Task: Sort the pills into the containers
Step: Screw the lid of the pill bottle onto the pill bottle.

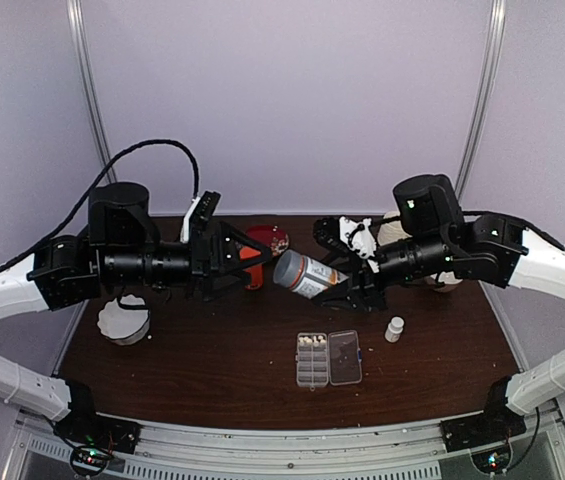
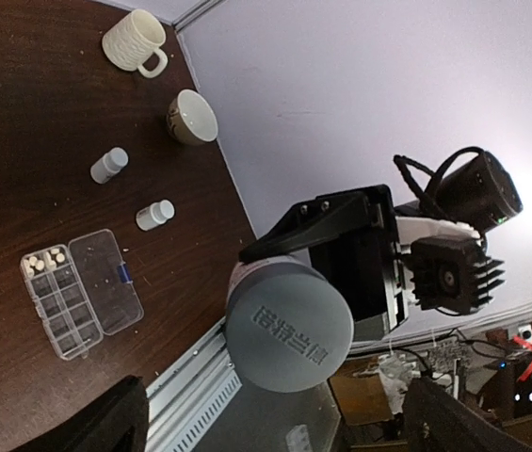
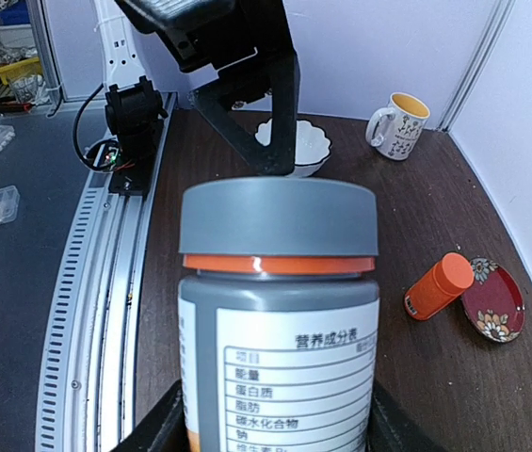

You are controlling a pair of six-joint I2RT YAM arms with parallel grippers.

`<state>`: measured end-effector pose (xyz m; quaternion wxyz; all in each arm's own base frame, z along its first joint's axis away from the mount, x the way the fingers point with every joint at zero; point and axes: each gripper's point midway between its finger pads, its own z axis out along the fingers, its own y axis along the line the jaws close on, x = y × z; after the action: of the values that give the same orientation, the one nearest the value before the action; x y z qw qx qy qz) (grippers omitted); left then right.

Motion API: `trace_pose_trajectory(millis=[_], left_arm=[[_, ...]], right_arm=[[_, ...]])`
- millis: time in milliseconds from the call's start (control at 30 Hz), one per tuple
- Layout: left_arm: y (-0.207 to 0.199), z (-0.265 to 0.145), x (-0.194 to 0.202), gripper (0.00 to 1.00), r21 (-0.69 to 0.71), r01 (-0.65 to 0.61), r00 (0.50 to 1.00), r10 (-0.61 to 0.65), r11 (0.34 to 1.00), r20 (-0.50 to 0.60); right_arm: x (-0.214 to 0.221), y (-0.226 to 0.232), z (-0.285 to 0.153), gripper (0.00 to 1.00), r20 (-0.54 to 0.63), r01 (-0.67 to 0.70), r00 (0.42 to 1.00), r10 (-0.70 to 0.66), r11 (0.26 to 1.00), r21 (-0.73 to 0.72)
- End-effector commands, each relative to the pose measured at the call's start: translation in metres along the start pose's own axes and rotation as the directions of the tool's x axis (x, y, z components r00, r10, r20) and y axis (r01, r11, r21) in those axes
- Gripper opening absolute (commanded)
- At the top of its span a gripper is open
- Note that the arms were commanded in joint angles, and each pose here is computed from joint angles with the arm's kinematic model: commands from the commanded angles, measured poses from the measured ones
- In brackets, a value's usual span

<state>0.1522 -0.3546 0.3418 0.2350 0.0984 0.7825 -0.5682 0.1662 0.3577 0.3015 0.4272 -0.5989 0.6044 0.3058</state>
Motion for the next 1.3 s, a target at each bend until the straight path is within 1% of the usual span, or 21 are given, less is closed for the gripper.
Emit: trace_pose_trajectory(millis=[0, 200, 400, 633, 900, 967, 1067, 1233, 1267], left_arm=[[-0.003, 0.001, -0.007, 0.97, 0.01, 0.24, 0.97, -0.24, 0.971, 0.033], [-0.017, 0.013, -0.007, 0.96, 0.105, 0.316, 0.948, -0.318, 0.943, -0.007], [-0.014, 0.019, -0.004, 0.93, 0.093, 0.351, 0.936, -0.35, 0.932, -0.023], [-0.012, 0.021, -0.002, 0.82, 0.083, 0.35, 0.937, -0.349, 0.933, -0.027], [-0.006, 0.021, 0.002, 0.8, 0.045, 0.35, 0.937, -0.348, 0.936, -0.038], [-0.005, 0.023, 0.003, 0.77, 0.037, 0.348, 0.937, -0.346, 0.937, -0.044], [-0.003, 0.024, 0.004, 0.68, 0.031, 0.346, 0.938, -0.344, 0.938, -0.047], [-0.002, 0.025, 0.006, 0.66, 0.02, 0.34, 0.939, -0.339, 0.94, -0.056], [-0.002, 0.025, 0.006, 0.6, 0.018, 0.335, 0.941, -0.334, 0.942, -0.057]], right_arm=[[-0.023, -0.005, -0.006, 0.0, 0.035, 0.076, 0.996, -0.077, 0.996, 0.042], [-0.026, -0.002, -0.001, 0.0, 0.019, 0.101, 0.995, -0.102, 0.994, 0.035], [-0.027, 0.0, 0.001, 0.0, 0.008, 0.124, 0.992, -0.125, 0.992, 0.028], [-0.019, 0.0, 0.01, 0.0, -0.053, 0.145, 0.988, -0.143, 0.989, 0.024], [-0.013, -0.002, 0.013, 0.0, -0.092, 0.163, 0.983, -0.159, 0.986, 0.033], [-0.012, -0.002, 0.015, 0.0, -0.102, 0.166, 0.981, -0.163, 0.986, 0.028], [-0.011, -0.002, 0.016, 0.0, -0.113, 0.17, 0.98, -0.167, 0.985, 0.023], [-0.009, -0.002, 0.018, 0.0, -0.118, 0.171, 0.979, -0.167, 0.985, 0.02], [-0.009, -0.002, 0.019, 0.0, -0.118, 0.171, 0.979, -0.168, 0.985, 0.017]])
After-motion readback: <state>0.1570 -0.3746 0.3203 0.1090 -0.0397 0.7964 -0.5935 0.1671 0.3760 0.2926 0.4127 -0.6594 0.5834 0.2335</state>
